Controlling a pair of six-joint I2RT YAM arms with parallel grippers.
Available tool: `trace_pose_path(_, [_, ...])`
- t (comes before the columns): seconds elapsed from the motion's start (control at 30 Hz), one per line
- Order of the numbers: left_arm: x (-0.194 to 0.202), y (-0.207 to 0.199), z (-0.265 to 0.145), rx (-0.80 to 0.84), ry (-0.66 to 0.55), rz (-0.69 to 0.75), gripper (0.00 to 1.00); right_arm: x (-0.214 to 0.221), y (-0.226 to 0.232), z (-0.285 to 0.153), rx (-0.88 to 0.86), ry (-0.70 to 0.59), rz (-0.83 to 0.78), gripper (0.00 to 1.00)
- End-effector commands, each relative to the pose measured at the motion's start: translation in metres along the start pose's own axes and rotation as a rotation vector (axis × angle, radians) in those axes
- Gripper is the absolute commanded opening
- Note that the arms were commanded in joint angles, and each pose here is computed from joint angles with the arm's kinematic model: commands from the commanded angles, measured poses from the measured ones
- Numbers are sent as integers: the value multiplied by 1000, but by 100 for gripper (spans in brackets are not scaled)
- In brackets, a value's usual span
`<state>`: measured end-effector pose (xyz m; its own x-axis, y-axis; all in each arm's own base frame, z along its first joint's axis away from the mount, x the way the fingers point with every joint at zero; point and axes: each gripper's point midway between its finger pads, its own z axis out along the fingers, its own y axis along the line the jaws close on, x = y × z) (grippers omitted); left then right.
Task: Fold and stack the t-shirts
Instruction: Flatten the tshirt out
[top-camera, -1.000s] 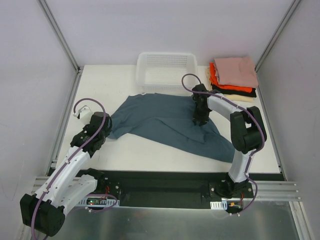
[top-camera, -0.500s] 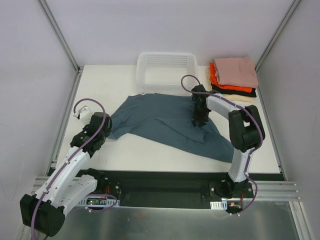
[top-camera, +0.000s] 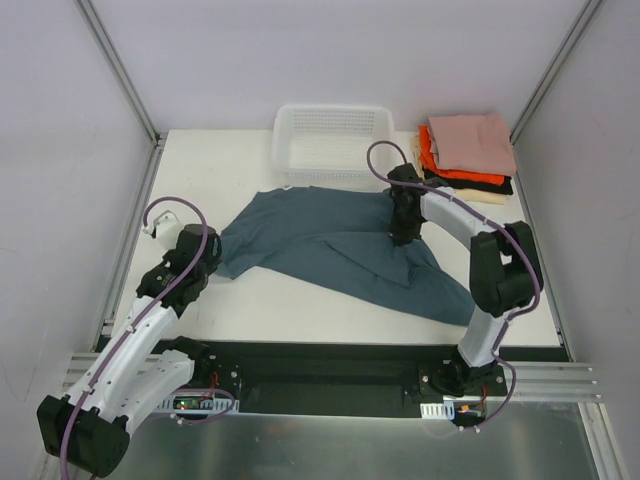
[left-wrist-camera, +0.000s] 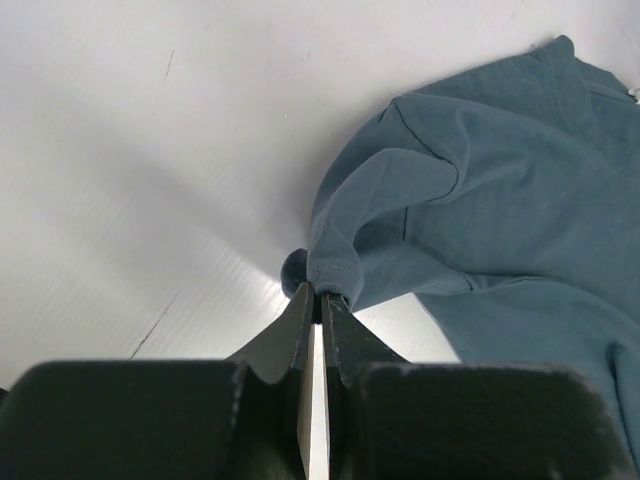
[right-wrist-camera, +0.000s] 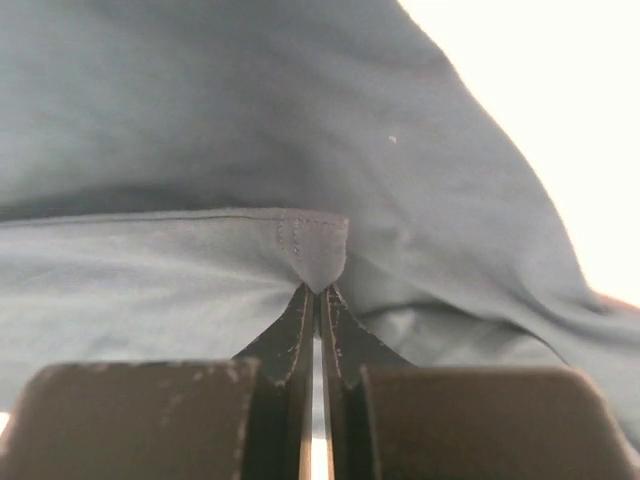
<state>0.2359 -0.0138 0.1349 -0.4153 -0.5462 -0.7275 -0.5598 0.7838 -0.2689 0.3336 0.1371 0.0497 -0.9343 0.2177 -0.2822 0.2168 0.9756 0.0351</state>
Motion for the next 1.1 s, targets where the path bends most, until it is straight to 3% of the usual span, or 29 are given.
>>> trace_pose_path(0.0, [-32,-7,-14,22,-87,-49,0,-20,-17,-58,13,-145,-19,1])
trace_pose_path(0.37, [-83,-17,-51,105,-227,-133,0,-21,-38,-128,-57,-339,-107,1])
trace_pose_path(0.57, [-142,-32,-100,212,-366,-230,0,-46,-44,-200,-141,-608,-149,1])
trace_pose_path(0.8, [-241,-63,-224,562,-626,-274,0,-73,-72,-345,-196,-1015,-131,1])
trace_pose_path(0.97, [-290,-65,-327,797,-809,-213,0,-54,-94,-473,-338,-1309,-158,1])
trace_pose_path(1.07, [-317,-56,-413,974,-946,-180,0,-28,-108,-541,-443,-1460,-181,1])
